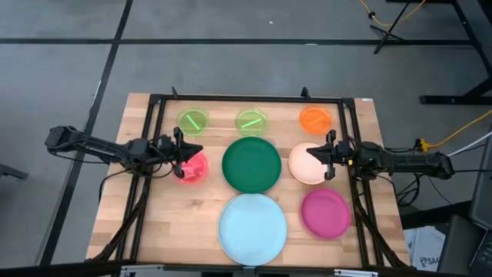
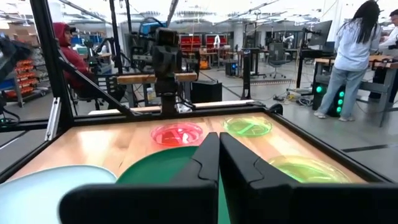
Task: Stack plastic plates
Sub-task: Stack the green plate on top of blue plate
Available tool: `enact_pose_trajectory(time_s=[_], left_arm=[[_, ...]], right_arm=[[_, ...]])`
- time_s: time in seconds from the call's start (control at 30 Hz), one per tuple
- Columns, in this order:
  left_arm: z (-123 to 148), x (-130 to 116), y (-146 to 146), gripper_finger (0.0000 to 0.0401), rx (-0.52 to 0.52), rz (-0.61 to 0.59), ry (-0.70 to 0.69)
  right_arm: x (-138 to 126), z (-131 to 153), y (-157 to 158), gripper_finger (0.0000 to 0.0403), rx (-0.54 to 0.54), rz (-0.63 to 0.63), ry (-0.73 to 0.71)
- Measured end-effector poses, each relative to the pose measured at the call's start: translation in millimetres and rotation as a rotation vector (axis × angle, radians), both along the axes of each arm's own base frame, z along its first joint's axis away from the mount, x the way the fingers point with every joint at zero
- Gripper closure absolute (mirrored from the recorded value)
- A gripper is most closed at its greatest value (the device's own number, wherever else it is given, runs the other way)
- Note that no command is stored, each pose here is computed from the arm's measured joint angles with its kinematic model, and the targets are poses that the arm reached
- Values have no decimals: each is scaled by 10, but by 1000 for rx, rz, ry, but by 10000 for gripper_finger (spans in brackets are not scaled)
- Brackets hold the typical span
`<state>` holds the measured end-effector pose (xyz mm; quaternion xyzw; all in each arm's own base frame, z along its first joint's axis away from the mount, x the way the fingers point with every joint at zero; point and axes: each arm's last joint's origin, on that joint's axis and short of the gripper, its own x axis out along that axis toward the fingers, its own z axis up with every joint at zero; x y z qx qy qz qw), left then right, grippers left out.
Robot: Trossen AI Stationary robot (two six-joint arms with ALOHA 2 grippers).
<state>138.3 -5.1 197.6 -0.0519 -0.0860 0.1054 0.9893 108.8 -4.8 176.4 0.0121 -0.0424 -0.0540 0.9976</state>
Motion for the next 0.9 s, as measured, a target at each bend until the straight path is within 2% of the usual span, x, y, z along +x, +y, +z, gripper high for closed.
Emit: enact_pose_trajectory(time_s=[0.4, 0.63, 0.9], left_arm=[[62, 199, -31, 392, 70, -36, -12], [228, 524, -63, 392, 86, -37, 70], [146, 857, -97, 392, 92, -42, 189]], right_arm=[[251, -37, -2, 395, 56, 11, 99], [459, 64, -6, 395, 58, 11, 183], [558, -100, -6, 395, 160, 2, 293]])
